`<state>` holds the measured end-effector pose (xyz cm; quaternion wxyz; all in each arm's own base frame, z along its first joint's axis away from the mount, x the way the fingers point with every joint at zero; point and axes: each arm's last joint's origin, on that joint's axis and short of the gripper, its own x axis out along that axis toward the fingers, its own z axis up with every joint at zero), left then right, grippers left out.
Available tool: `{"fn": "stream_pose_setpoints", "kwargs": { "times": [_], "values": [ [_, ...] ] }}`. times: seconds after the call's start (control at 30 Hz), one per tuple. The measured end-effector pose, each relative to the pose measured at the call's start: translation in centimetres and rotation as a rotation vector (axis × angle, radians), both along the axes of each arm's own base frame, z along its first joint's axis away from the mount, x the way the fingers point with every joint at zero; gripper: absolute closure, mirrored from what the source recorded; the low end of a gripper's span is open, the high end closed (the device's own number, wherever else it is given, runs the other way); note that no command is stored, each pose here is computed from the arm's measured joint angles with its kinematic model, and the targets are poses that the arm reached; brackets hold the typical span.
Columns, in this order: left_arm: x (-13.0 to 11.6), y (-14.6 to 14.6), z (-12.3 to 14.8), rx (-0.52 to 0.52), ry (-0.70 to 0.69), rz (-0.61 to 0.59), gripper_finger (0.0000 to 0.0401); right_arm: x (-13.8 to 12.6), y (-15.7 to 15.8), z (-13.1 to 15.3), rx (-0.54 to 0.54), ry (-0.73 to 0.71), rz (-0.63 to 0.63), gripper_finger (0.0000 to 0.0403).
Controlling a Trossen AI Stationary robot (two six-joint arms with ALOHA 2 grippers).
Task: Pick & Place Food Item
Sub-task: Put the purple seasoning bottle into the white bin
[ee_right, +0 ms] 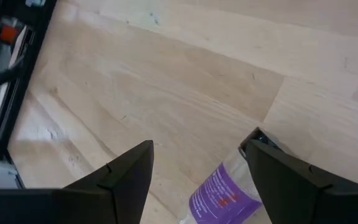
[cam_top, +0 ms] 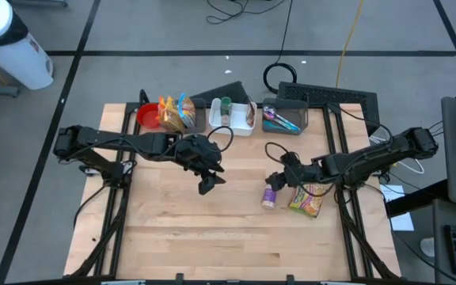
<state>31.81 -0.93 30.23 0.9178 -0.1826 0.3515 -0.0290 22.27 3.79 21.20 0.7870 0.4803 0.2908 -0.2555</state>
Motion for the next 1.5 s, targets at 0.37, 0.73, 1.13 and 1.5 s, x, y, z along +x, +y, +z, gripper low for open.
{"fn": "stream_pose_setpoints", "kwargs": {
  "times": [0.37, 0.73, 1.13, 1.5],
  "values": [
    [0.0, 0.1, 0.0, 0.017, 0.000, 0.042, 0.0178, 0.3, -0.7, -0.4, -0.007, -0.019, -0.088, 0.0153],
    [0.3, 0.2, 0.4, 0.015, -0.047, 0.045, 0.0178, -1.7, -0.7, -6.2, 0.348, 0.164, -0.202, 0.0067],
    [0.3, 0.2, 0.3, 0.020, -0.041, 0.043, 0.0178, -1.2, -0.4, -7.1, 0.406, 0.016, -0.157, 0.0008],
    [0.3, 0.2, 0.3, 0.020, -0.037, 0.043, 0.0178, -1.2, -0.4, -7.1, 0.453, 0.012, -0.214, 0.0009]
  ]
}}
